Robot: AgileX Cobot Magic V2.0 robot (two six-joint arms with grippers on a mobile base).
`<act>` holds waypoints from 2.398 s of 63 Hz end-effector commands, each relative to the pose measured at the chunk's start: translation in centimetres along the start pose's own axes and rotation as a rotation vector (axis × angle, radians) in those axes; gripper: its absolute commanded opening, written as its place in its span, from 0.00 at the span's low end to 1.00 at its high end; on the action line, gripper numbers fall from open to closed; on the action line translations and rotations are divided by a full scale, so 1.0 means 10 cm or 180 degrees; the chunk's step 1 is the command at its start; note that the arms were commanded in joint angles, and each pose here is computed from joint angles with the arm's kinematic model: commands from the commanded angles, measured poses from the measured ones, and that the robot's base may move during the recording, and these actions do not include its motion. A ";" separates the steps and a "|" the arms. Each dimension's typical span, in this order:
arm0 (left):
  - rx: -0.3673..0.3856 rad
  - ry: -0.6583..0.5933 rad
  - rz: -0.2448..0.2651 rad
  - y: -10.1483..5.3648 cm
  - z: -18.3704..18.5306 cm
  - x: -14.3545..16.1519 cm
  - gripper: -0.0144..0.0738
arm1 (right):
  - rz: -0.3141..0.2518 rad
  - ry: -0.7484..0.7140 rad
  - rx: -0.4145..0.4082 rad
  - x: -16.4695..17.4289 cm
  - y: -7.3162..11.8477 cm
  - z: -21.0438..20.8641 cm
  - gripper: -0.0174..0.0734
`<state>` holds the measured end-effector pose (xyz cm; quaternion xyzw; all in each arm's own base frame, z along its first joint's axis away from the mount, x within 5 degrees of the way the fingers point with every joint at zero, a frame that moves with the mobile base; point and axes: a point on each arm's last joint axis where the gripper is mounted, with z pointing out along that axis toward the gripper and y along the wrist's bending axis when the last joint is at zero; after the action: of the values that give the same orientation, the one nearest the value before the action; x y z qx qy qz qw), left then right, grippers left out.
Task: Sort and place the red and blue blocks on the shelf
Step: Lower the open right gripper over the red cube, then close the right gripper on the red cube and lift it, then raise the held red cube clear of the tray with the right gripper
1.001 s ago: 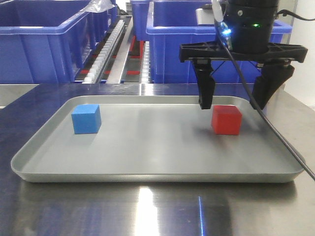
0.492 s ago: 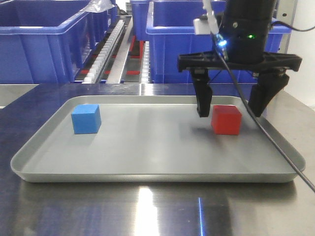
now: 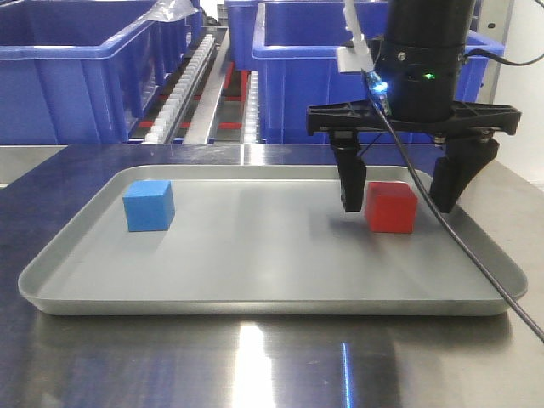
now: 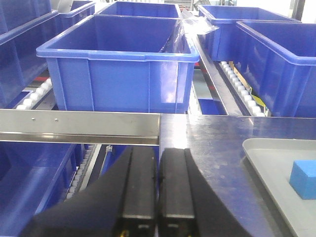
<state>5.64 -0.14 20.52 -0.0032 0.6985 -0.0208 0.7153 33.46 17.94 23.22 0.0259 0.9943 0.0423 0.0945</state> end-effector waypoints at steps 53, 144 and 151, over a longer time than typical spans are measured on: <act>0.0025 -0.0235 -0.0037 0.00 -0.01 0.00 0.31 | -0.0001 -0.0291 -0.0150 -0.06 0.02 -0.27 0.68; 0.0025 -0.0235 -0.0037 0.00 -0.01 0.00 0.31 | -0.0683 -0.2220 -0.0546 0.31 -0.88 -1.23 0.60; 0.0025 -0.0235 -0.0037 0.00 -0.01 0.00 0.31 | -0.0562 -0.2496 -0.0358 0.47 -1.20 -1.29 0.60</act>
<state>5.64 -0.14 20.52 -0.0032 0.6985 -0.0208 0.7153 27.10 7.19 31.24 -0.0598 0.9182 0.0852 0.3821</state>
